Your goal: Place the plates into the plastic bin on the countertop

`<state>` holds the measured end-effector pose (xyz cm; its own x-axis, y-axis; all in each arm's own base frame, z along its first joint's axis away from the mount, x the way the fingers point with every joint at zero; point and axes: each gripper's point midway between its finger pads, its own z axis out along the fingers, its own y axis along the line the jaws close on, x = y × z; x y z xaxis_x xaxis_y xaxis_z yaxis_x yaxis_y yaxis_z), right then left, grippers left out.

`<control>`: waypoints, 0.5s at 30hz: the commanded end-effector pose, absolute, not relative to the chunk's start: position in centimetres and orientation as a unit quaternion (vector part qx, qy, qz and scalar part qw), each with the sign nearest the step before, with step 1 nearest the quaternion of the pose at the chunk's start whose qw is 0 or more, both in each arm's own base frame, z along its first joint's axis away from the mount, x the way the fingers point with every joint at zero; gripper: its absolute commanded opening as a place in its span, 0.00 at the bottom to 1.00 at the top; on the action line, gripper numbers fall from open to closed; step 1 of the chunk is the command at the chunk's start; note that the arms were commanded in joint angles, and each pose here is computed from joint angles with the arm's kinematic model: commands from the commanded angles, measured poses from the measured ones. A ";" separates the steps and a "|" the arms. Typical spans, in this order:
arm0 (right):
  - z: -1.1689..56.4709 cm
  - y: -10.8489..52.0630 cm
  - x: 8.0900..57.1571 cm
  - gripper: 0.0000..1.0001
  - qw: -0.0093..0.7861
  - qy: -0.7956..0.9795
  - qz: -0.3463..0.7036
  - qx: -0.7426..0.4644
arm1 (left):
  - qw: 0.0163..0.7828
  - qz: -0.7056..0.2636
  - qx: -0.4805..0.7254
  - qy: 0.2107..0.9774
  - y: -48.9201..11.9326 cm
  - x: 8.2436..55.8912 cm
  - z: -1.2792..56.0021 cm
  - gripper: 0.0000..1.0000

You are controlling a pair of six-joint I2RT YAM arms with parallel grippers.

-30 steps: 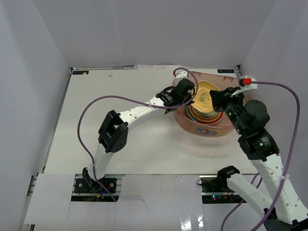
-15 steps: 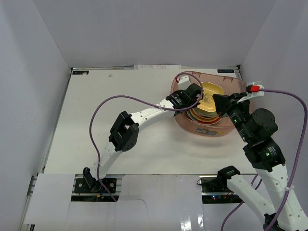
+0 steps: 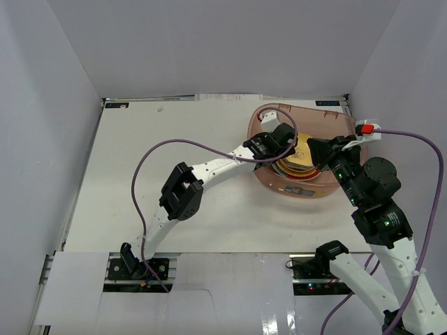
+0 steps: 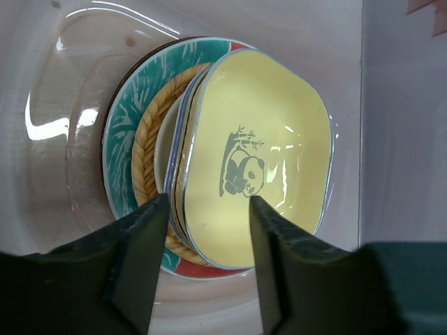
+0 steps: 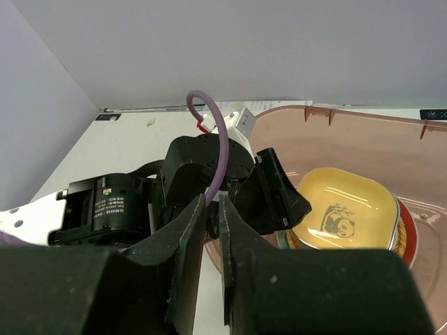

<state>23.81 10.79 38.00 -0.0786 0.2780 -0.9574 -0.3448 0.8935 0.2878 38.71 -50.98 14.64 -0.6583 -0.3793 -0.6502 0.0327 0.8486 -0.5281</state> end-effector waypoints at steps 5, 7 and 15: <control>40.2 10.4 23.3 0.23 0.699 0.673 0.240 -0.013 | 0.451 -0.302 -0.088 0.835 -50.9 38.3 22.1 0.78; 40.7 10.4 23.1 0.25 0.703 0.669 0.243 -0.014 | 0.451 -0.313 -0.078 0.832 -50.9 37.9 22.9 0.84; 41.3 11.0 22.0 0.64 0.714 0.649 0.259 -0.044 | 0.550 -0.387 0.057 0.738 -46.7 33.4 35.4 0.98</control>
